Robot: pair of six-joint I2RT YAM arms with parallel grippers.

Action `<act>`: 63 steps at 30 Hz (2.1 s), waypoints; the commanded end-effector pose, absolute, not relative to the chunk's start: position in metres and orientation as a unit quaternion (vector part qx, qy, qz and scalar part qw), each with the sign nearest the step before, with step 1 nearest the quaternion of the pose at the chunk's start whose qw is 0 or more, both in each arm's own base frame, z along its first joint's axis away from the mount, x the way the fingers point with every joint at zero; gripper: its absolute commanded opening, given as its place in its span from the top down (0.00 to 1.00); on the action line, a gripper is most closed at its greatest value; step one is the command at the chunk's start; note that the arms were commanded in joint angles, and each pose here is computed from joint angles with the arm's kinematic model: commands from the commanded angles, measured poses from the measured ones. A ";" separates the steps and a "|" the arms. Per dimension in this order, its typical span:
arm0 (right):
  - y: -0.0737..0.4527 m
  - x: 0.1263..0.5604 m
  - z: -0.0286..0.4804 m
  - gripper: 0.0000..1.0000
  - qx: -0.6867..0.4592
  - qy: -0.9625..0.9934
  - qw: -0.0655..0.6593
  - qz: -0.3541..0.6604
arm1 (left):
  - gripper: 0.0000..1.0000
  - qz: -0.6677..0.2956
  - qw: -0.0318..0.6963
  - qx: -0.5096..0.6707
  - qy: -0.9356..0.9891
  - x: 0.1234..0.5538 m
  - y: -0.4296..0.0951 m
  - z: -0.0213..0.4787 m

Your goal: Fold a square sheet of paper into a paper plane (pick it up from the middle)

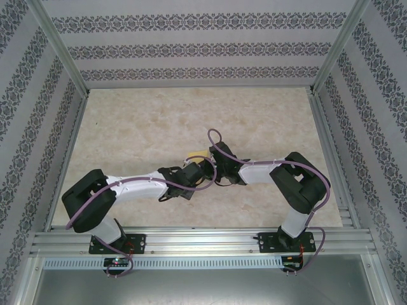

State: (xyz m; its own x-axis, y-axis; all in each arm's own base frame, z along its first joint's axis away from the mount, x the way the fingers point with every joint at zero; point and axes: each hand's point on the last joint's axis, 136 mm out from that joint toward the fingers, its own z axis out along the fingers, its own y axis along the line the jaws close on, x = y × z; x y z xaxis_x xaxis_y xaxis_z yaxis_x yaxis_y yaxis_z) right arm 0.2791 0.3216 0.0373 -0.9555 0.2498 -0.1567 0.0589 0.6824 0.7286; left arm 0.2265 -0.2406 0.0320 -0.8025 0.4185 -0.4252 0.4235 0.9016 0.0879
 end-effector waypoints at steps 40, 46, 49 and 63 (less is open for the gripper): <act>0.332 0.292 0.059 0.93 0.098 0.895 0.121 0.418 | 0.70 0.007 0.275 0.256 0.927 0.236 -0.260 0.026; 0.330 0.294 0.060 0.93 0.110 0.893 0.120 0.419 | 0.67 -0.009 0.296 0.254 0.921 0.234 -0.255 0.032; 0.328 0.295 0.057 0.93 0.119 0.894 0.117 0.416 | 0.66 -0.019 0.315 0.253 0.915 0.235 -0.255 0.037; 0.329 0.295 0.057 0.92 0.120 0.892 0.111 0.420 | 0.74 -0.010 0.329 0.273 0.904 0.243 -0.262 0.036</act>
